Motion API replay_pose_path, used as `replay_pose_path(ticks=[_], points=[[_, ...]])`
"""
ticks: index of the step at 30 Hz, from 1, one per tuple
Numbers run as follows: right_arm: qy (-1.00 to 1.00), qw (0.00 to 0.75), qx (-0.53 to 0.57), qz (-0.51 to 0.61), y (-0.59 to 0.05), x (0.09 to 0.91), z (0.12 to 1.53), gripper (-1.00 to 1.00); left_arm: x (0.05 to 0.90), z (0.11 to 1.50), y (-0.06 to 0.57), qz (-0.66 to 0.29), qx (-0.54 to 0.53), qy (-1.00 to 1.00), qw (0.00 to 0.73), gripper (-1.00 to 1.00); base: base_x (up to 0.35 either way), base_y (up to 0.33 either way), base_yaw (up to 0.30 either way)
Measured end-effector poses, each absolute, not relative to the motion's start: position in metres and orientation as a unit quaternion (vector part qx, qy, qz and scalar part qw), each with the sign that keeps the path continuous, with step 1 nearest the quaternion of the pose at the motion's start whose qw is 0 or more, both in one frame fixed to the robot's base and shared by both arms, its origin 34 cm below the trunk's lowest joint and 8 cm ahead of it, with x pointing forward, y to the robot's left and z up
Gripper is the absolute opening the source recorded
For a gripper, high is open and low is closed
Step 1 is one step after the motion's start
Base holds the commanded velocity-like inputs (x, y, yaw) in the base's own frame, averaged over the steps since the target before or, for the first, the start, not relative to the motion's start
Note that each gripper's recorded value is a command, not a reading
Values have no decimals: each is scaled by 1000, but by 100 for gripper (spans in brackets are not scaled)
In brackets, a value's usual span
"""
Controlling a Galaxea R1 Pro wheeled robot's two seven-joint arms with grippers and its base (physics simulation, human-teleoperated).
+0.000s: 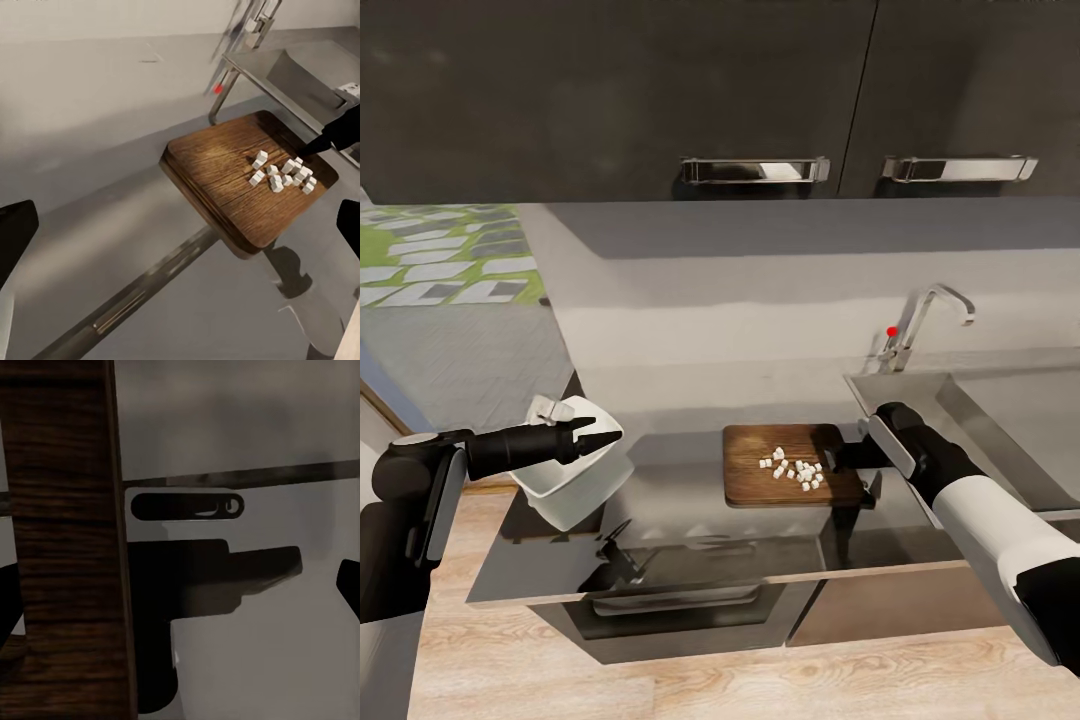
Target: In the kitchen, take the Vidalia onion out of the sink, dice it on the chopping board with the paring knife, put the diced onion into the bowl on the countertop, then place both the paring knife and the chopping board into the sink.
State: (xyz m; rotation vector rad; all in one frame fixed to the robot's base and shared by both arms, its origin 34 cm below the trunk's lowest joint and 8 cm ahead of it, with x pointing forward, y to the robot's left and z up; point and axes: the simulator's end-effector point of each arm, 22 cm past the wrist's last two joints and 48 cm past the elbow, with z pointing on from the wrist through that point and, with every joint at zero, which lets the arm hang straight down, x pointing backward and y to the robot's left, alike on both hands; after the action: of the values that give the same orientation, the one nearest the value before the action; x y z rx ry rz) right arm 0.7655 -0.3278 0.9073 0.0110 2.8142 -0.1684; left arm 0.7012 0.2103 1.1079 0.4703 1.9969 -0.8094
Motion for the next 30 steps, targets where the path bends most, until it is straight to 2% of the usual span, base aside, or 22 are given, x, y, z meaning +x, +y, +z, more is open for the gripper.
replay_pose_path(ticks=[30], points=[[985,160,4,-56,-326,766,907,100,701,1106,210,-328,190,809,450,100,0,0,0]])
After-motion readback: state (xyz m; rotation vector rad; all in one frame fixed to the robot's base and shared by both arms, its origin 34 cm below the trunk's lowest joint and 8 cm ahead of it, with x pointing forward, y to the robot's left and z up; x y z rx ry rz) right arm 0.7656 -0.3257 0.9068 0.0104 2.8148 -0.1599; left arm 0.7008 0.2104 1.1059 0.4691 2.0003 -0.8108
